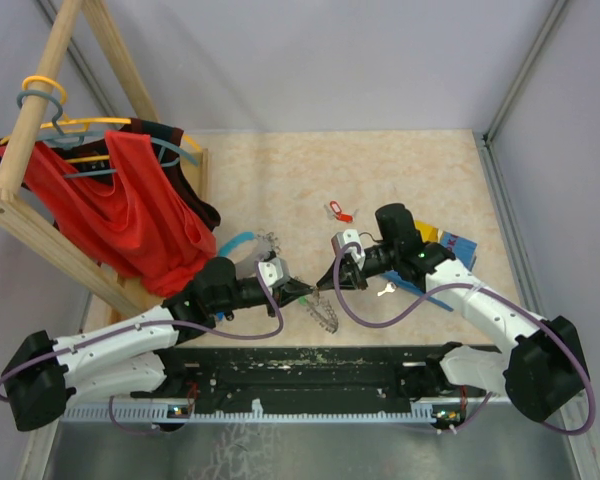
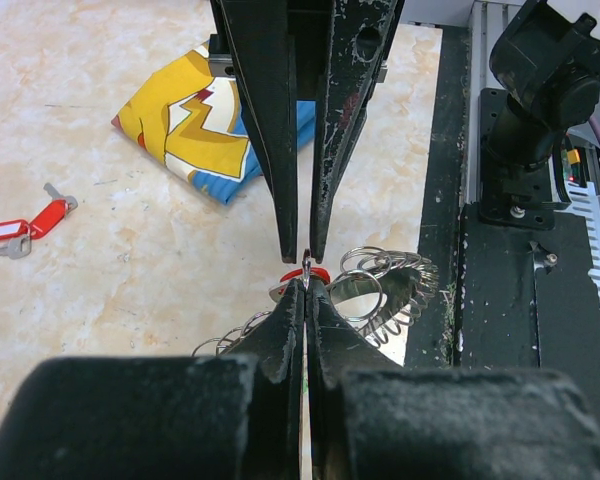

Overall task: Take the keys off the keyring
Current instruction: Remove the key from the keyring.

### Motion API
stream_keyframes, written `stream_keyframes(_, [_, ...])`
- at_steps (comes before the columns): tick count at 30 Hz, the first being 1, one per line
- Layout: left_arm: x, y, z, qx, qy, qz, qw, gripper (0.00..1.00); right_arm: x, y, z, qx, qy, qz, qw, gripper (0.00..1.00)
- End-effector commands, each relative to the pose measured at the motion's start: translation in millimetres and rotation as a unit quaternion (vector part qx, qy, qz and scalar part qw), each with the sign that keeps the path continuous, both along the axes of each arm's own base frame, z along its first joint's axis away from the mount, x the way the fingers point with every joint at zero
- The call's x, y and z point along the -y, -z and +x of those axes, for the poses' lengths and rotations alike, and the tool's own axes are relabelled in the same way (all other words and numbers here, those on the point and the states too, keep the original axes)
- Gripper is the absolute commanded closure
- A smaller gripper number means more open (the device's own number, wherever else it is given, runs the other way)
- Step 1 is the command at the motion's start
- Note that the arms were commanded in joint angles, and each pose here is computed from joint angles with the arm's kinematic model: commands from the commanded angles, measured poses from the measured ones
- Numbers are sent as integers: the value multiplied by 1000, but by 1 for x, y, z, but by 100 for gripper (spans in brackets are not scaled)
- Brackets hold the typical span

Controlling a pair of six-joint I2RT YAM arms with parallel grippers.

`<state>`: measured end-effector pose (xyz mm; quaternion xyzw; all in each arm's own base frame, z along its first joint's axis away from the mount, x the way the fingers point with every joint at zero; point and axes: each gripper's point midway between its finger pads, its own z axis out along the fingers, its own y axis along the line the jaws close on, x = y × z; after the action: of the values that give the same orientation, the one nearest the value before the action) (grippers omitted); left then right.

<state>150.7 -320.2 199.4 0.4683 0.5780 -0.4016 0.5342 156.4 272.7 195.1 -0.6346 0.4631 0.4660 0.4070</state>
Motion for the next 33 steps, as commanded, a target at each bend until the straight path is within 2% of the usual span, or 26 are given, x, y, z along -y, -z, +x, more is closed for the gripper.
stream_keyframes(1, [3,-23,-1,22,6,-38,999,100,-6,-18,0,41,-15,26,999,91])
stream_keyframes(4, [2,-22,-1,21,5,-39,999,100,-6,-19,0,44,-15,26,999,100])
stream_keyframes(33, [-8,-22,3,22,-19,-46,999,100,-5,-23,9,55,10,10,998,100])
